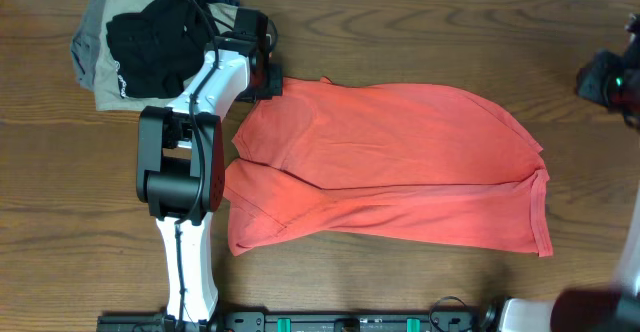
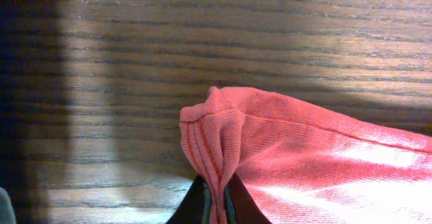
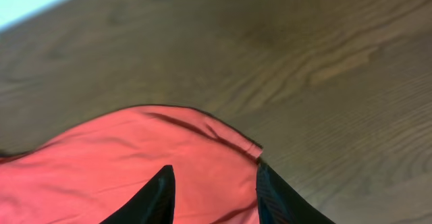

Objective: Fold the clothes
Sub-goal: 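Pull the right-held corner toward the back right with the right gripper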

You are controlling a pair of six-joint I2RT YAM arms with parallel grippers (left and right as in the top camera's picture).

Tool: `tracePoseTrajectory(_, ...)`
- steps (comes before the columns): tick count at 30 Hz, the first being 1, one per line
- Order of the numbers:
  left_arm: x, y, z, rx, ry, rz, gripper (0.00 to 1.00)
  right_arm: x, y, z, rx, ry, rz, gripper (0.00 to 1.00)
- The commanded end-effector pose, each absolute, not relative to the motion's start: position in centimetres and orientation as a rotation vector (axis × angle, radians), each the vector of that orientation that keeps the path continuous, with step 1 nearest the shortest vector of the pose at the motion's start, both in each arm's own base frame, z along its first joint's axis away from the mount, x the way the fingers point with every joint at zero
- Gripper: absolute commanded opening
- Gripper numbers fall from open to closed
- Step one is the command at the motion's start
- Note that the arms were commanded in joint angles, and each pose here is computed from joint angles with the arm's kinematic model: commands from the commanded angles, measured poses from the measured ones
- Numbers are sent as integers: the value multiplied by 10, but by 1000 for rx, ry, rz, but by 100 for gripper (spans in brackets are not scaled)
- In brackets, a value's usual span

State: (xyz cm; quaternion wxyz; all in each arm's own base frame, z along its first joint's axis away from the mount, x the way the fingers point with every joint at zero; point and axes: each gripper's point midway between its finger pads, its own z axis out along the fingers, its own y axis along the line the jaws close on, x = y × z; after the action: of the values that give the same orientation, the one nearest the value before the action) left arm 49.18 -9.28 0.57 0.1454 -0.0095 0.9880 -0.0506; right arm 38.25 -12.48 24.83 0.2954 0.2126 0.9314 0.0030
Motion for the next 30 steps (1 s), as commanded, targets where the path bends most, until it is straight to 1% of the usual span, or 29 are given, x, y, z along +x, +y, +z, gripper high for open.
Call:
tracePoseTrajectory(1, 491, -92, 5, -26, 2853, -142, 6, 398, -136, 207, 588, 2590, -39, 37)
tracePoseTrajectory(5, 491, -92, 5, -26, 2854, -142, 6, 404, -147, 161, 634, 2700, -75, 37)
tracePoseTrajectory(7, 491, -92, 5, -26, 2856, -141, 6, 402, -154, 136, 666, 2761, -96, 36)
tracePoseTrajectory(12, 490, -92, 5, -26, 2857, -141, 6, 395, -163, 92, 773, 2852, -69, 29)
tracePoseTrajectory(15, 490, -92, 5, -26, 2856, -141, 6, 389, -163, 70, 816, 2914, -53, 29)
tracePoseTrajectory(19, 490, -92, 5, -26, 2857, -142, 7, 381, -160, 44, 842, 2994, -40, 32)
tracePoseTrajectory(23, 488, -92, 4, -26, 2865, -139, 7, 371, -157, 19, 875, 3072, -25, 29)
tracePoseTrajectory(26, 488, -92, 4, -27, 2868, -139, 7, 368, -156, 8, 889, 3098, -15, 29)
tracePoseTrajectory(30, 488, -92, 4, -26, 2867, -139, 7, 368, -155, 4, 892, 3105, -13, 28)
